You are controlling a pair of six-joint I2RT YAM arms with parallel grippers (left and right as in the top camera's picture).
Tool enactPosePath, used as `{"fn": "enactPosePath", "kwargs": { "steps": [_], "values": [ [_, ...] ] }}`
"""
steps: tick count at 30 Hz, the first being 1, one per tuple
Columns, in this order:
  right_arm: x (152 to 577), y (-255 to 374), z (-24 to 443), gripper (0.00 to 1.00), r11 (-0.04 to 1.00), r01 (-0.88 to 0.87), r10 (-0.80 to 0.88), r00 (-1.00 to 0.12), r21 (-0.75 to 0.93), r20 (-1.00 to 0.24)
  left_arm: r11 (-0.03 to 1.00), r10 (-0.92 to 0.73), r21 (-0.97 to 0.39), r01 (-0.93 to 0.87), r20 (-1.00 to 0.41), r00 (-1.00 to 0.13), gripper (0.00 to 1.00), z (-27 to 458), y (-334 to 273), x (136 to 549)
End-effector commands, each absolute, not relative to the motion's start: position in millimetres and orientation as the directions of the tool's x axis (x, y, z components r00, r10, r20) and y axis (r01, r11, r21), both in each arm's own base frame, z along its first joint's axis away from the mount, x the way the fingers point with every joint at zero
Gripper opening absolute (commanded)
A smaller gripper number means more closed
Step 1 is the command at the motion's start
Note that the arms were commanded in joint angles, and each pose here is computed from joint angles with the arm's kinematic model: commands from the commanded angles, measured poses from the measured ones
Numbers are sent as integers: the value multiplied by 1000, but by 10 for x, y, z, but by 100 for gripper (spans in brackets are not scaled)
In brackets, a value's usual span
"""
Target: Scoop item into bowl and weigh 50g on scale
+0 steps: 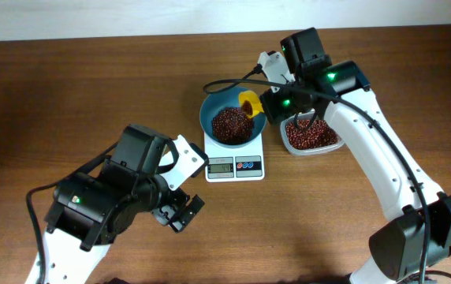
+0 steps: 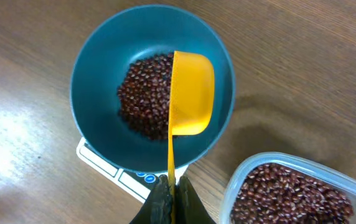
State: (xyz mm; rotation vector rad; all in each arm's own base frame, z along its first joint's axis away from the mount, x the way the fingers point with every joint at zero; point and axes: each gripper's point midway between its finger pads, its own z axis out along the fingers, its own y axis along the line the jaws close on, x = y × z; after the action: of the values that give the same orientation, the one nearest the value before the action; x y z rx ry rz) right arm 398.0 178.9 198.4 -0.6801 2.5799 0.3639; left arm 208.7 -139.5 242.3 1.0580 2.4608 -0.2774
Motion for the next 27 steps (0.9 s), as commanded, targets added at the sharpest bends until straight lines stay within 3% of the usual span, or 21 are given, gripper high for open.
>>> {"fn": "enactPosePath", "kwargs": {
  "steps": [1,27],
  "values": [
    [4008,1828,2206,4,844,-519,-384,-759,133,-526,679,649,0,734,-469,-600,99,2407,-1386,2093],
    [3911,1980,2157,4,829,-539,-405,-764,150,-503,679,649,0,734,-469,-600,99,2407,-1386,2093]
  ]
}}
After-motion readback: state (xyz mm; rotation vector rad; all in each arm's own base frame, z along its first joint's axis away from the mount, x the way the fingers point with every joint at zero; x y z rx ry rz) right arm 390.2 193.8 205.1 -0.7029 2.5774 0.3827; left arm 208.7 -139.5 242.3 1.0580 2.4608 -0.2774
